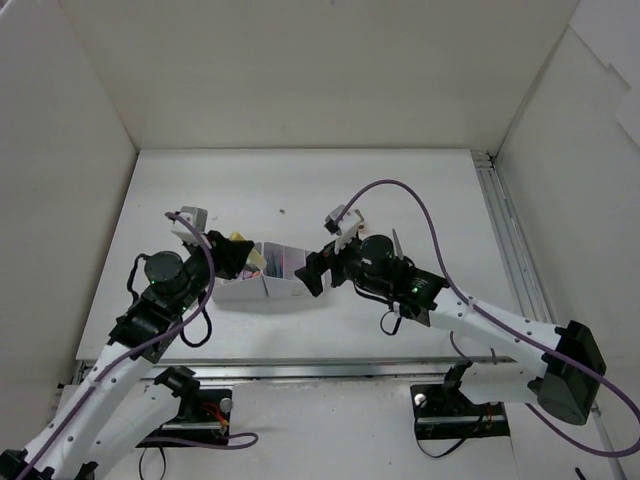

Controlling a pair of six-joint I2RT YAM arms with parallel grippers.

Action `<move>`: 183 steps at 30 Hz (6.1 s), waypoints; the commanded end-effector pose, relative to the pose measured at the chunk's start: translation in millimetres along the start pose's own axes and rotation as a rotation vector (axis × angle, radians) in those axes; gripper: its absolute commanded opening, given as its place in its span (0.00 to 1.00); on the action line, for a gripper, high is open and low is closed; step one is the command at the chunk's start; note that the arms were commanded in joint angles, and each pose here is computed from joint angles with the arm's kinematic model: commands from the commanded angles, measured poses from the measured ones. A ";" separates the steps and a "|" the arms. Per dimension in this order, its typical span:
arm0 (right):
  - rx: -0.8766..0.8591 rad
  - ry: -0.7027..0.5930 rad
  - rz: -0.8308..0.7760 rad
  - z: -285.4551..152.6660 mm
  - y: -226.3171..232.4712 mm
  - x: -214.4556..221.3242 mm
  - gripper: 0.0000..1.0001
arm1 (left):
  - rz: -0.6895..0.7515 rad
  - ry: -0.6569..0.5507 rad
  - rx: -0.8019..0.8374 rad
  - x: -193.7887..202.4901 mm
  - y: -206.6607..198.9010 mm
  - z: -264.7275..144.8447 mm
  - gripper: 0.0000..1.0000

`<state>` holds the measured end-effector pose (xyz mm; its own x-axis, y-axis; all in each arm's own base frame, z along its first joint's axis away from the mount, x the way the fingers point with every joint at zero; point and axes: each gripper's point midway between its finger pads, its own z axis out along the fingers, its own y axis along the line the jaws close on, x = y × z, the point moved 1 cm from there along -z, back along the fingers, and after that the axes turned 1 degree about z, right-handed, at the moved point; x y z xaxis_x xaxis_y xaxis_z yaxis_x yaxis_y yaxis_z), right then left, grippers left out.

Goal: Sort the stationery into containers
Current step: Place the pen in the storage box, then pick up the pen from the center of the board, then place the pen in the storage box.

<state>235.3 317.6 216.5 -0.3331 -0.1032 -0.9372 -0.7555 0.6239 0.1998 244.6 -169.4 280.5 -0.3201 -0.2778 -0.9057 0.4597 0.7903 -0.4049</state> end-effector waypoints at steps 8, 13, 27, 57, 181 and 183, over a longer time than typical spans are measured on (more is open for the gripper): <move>0.260 -0.109 0.003 -36.0 -42.1 -30.4 0.98 | 0.099 -0.136 -0.235 -43.6 60.3 12.2 0.00; 0.331 -0.104 -0.007 -48.8 -56.5 -29.6 0.98 | 0.103 -0.101 -0.241 -39.3 68.7 34.7 0.00; 0.471 -0.052 0.029 -61.8 -88.6 -7.6 0.98 | 0.019 0.074 -0.254 36.0 92.6 53.3 0.05; 0.714 0.386 0.463 58.6 -219.3 97.7 0.56 | 0.031 0.012 -0.388 -3.7 81.3 -16.3 0.99; 0.625 0.267 0.389 33.6 -133.9 73.1 0.97 | 0.047 -0.036 -0.579 -14.0 132.2 -0.3 1.00; 0.633 0.311 0.408 46.6 -136.6 85.8 0.93 | 0.043 -0.059 -0.567 -27.1 123.0 -9.2 1.00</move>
<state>324.8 244.2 92.0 -0.7091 0.0079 -0.7050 -0.1463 0.9765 0.1581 306.5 -61.4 209.0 -0.3396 -0.2119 -0.9164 -0.0635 0.9772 -0.2024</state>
